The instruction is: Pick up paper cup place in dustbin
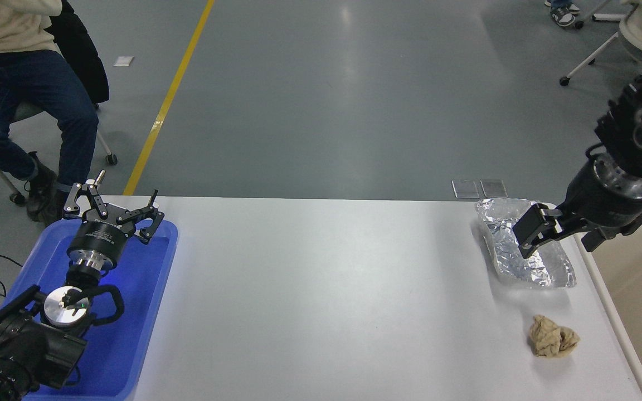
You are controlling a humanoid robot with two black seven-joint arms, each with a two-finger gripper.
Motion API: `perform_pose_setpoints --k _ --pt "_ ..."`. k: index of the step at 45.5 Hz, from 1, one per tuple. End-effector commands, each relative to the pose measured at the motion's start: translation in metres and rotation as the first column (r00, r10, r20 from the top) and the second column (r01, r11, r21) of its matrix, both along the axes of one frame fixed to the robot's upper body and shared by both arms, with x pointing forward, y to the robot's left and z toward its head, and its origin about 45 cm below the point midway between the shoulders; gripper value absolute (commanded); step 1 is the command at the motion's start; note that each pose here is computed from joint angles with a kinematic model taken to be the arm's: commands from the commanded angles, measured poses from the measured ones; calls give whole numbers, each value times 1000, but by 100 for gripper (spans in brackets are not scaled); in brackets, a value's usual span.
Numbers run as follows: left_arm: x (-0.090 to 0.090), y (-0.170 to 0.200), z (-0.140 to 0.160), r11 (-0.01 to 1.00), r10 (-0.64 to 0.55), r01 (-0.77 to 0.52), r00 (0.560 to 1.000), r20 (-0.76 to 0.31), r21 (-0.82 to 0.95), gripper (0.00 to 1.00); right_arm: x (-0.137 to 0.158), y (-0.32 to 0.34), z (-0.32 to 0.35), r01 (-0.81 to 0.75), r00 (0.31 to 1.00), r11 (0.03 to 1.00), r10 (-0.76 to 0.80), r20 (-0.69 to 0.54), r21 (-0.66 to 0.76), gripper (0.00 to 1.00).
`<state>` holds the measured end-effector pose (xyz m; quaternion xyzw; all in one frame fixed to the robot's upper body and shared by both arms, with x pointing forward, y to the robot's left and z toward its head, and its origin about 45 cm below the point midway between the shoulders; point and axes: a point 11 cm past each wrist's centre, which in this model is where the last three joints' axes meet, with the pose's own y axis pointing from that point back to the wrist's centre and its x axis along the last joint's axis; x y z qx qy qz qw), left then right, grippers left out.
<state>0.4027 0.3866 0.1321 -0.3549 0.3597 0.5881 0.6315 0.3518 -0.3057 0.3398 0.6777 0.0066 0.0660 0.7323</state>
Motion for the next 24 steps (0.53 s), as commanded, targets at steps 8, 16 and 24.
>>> perform_pose_setpoints --k 8,16,24 --pt "0 0 0 1000 -2 2 1000 1 1 100 4 3 18 1 1000 1000 0 19 -31 100" --pt "0 0 0 1000 -1 1 1000 1 0 100 8 -5 46 25 996 999 -21 91 -33 100" --pt "0 0 0 1000 -1 1 1000 1 0 100 10 -3 56 20 993 999 -16 117 -30 100"
